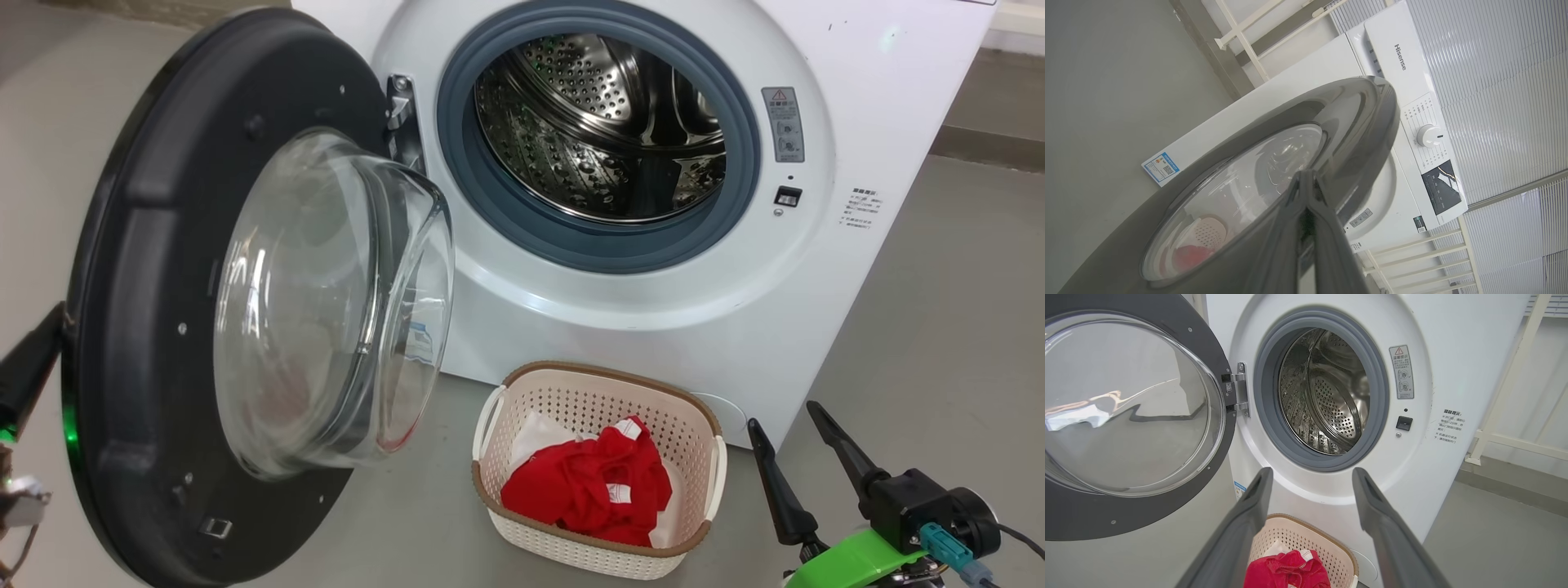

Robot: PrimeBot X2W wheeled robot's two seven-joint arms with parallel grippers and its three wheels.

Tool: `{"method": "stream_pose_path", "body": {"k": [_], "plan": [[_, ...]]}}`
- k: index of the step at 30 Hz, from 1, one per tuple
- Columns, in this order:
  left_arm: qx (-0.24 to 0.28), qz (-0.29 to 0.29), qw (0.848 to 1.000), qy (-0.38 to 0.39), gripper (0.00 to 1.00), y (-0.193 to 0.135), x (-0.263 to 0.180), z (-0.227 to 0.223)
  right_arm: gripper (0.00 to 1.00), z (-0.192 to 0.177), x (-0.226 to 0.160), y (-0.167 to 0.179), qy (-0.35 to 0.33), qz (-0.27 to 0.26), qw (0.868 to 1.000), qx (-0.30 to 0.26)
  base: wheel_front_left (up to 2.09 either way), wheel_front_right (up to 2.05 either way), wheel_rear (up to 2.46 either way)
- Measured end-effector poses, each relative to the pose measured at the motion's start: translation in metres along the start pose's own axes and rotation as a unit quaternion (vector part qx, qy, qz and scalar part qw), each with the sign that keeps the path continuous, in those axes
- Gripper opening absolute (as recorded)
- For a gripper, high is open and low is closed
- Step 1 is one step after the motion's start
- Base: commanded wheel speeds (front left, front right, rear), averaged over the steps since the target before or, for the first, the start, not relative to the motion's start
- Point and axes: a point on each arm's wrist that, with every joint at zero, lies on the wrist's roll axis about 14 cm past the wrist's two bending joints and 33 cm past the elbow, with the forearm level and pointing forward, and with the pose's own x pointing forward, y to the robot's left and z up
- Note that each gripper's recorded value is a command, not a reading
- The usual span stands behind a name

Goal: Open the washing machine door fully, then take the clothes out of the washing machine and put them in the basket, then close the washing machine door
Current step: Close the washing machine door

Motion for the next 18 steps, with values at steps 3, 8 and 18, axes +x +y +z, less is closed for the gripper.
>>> {"method": "stream_pose_path", "body": {"k": [3, 8, 18], "plan": [[0.006, -0.001, 1.000, 0.001, 0.00, -0.002, -0.003, -0.004, 1.00, -0.001, -0.001, 0.000, 0.001, -0.002, 1.000, 0.001, 0.00, 0.00, 0.00], [0.002, -0.008, 1.000, 0.012, 0.00, -0.005, -0.002, -0.016, 1.00, -0.001, -0.003, -0.003, 0.002, -0.007, 1.000, 0.002, 0.00, 0.00, 0.00], [-0.018, -0.041, 0.998, 0.048, 0.00, -0.020, 0.003, -0.044, 1.00, 0.000, -0.010, -0.009, 0.001, -0.020, 1.000, 0.002, 0.00, 0.00, 0.00]]}}
